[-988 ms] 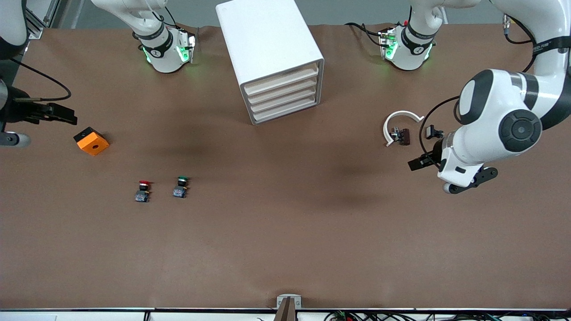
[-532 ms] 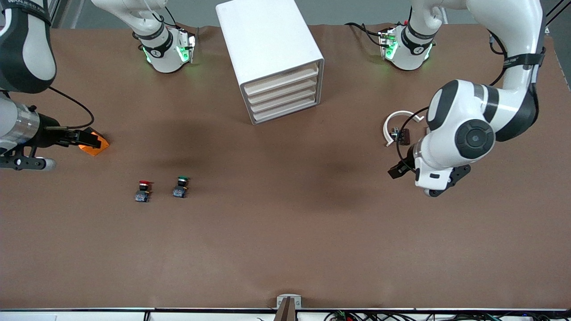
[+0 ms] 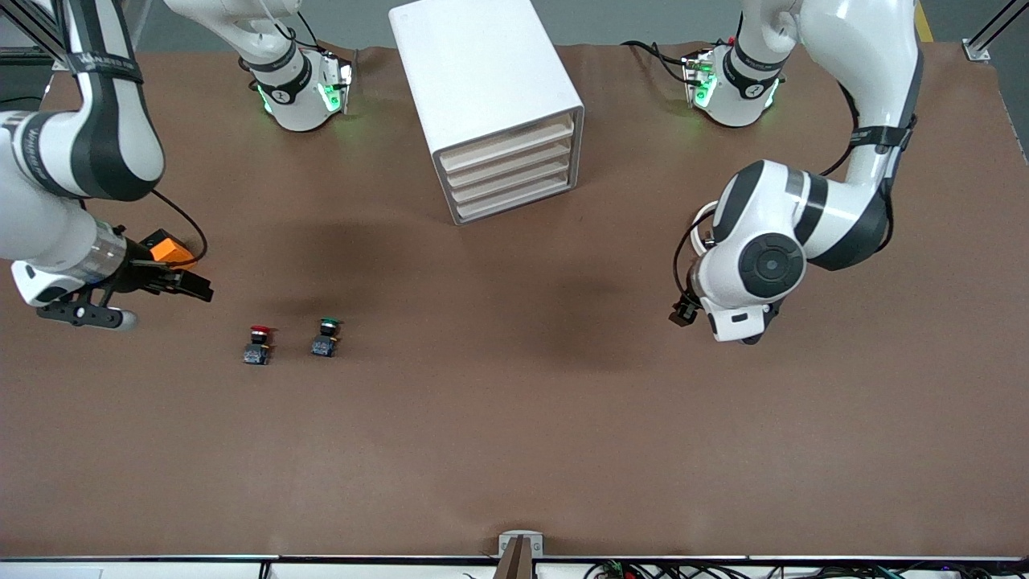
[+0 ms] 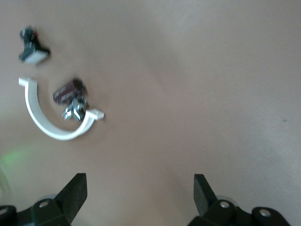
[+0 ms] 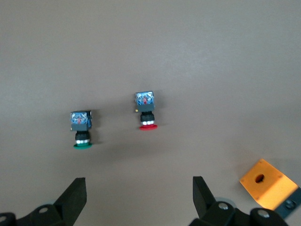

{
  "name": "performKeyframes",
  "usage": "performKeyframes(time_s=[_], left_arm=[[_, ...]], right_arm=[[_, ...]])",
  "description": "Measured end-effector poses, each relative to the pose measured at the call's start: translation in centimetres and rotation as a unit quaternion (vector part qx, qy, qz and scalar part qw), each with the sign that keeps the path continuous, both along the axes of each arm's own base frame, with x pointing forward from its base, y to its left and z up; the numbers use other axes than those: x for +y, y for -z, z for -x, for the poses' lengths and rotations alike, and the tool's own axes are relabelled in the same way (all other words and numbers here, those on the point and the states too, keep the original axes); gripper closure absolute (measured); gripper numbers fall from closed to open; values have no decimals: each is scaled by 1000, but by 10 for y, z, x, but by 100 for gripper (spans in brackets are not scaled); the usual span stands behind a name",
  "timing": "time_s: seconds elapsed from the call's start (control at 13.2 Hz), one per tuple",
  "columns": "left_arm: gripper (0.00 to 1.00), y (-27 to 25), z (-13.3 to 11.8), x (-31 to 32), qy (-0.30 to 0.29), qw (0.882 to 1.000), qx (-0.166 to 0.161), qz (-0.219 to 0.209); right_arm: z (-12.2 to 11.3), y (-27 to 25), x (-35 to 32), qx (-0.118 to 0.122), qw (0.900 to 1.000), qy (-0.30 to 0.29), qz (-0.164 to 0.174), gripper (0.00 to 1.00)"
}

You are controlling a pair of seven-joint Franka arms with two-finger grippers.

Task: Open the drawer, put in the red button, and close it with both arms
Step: 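Grasp the red button with the right gripper while the left gripper grips the drawer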

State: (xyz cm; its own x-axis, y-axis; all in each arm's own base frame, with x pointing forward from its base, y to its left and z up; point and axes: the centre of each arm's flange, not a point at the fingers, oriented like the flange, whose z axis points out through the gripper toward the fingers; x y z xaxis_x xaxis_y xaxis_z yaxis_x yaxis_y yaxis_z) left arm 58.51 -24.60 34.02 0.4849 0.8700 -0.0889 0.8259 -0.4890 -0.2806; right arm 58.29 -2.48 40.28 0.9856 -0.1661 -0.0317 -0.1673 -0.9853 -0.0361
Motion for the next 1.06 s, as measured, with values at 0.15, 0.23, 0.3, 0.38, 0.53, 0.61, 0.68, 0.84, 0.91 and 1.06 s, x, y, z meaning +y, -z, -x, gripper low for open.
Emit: performKeyframes(time_s=[0.15, 0.23, 0.3, 0.38, 0.53, 0.61, 0.68, 0.84, 0.91, 1.06], left_arm=[[0, 14, 12, -22, -43, 999, 20, -11], [0, 21, 17, -31, -63, 997, 29, -16], [0, 28, 23, -41, -81, 996, 39, -20], [0, 34, 30, -50, -96, 994, 51, -23], [0, 43, 45, -68, -124, 988, 87, -24], [0, 46, 52, -75, -134, 985, 107, -21], [0, 47, 59, -82, -143, 981, 129, -15], [0, 50, 71, -93, -159, 973, 166, -11], [0, 53, 76, -99, -168, 969, 178, -12], [0, 59, 81, -104, -187, 961, 202, -11]], right_arm=[[-6, 31, 6, -4, 1000, 12, 2, 0], [-10, 47, 9, -5, 1000, 14, 3, 0], [-15, 63, 13, -8, 1000, 15, 5, 0], [-19, 80, 16, -11, 1000, 15, 6, 0], [-27, 112, 17, -22, 1000, 16, 9, 0], [-30, 128, 16, -27, 999, 17, 11, 0], [-32, 143, 14, -30, 999, 18, 12, 0], [-35, 168, 13, -32, 999, 19, 14, 0], [-37, 177, 12, -30, 999, 20, 15, 0], [-38, 191, 10, -24, 999, 21, 16, 0]])
